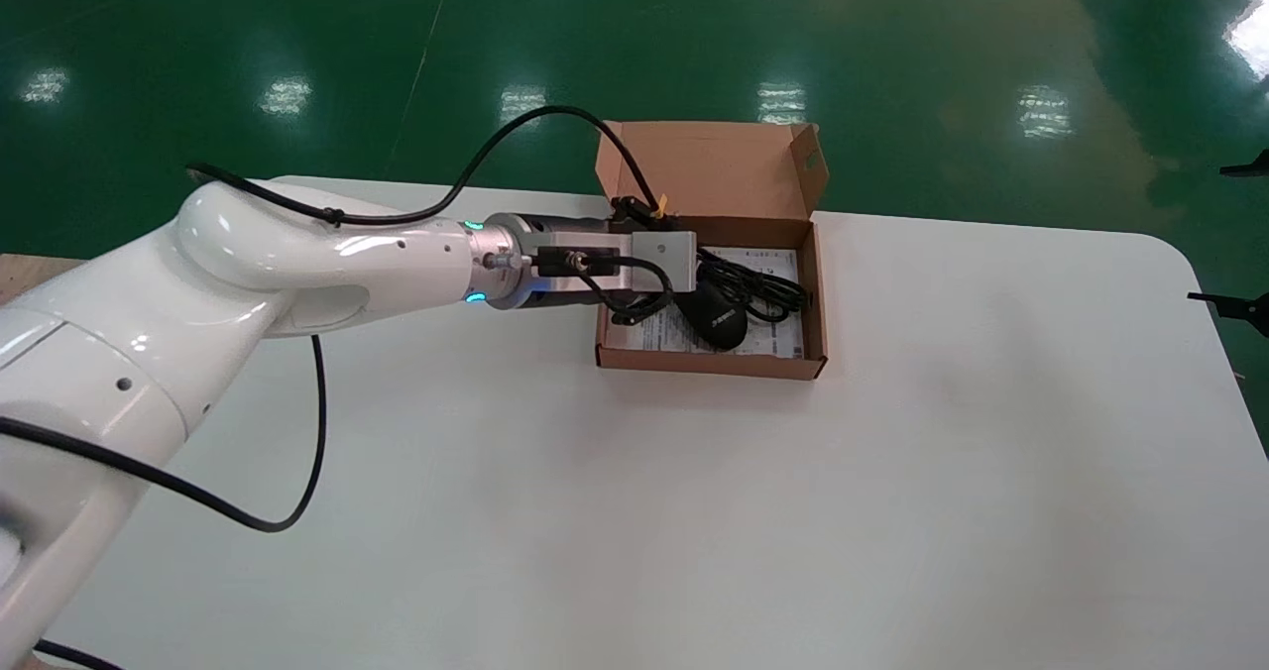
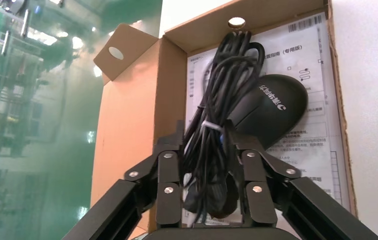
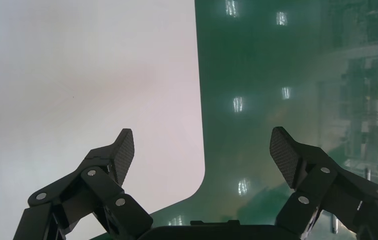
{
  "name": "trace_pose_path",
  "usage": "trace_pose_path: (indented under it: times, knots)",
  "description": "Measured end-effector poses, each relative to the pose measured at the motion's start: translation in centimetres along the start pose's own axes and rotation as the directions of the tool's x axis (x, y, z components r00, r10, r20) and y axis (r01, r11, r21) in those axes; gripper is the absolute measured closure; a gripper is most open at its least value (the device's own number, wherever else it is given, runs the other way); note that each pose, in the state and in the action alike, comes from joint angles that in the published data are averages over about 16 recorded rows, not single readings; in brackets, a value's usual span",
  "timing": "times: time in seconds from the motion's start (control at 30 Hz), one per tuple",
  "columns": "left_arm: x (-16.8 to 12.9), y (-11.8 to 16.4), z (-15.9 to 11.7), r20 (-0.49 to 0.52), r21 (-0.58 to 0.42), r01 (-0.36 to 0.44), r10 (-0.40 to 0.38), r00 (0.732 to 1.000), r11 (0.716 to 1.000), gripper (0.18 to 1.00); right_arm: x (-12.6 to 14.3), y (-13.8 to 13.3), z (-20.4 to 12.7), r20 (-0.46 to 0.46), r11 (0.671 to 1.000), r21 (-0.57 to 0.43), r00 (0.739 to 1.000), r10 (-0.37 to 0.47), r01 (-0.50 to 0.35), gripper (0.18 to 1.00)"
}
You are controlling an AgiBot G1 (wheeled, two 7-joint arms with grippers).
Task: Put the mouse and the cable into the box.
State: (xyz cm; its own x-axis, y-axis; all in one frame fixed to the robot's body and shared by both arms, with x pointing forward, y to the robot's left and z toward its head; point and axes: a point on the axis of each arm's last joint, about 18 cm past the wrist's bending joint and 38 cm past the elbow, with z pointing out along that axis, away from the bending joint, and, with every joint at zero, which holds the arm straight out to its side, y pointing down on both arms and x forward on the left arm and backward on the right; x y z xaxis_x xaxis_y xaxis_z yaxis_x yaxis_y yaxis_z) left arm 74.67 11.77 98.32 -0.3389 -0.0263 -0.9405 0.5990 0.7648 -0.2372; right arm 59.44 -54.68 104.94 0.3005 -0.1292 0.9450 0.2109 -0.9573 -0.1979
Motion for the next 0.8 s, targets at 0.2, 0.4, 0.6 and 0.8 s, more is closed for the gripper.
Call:
trace_pose_path:
  times: [0.2, 0.4, 0.6, 0.8]
  knots:
    - [0.0, 0.0, -0.1, 0.000, 0.001, 0.001, -0.001, 1.000, 1.000, 0.778, 0.1, 0.0, 0.1, -0.003, 1.000, -0.001, 1.000, -0.001, 0.001, 0.179]
    - [0.0, 0.1, -0.2, -0.001, 0.007, 0.010, -0.010, 1.000, 1.000, 0.656, 0.2, -0.2, 0.2, -0.008, 1.000, 0.005, 1.000, 0.002, -0.002, 0.179]
    - [0.6, 0.2, -0.8, -0.005, 0.042, 0.070, -0.070, 0.998, 0.997, 0.516, 0.3, -0.9, 0.7, -0.022, 0.999, 0.039, 0.999, 0.027, -0.026, 0.179]
    - [1.6, 0.5, -2.3, -0.018, 0.110, 0.180, -0.179, 0.984, 0.977, 0.387, 0.3, -2.4, 1.7, -0.037, 0.992, 0.109, 0.996, 0.075, -0.071, 0.179]
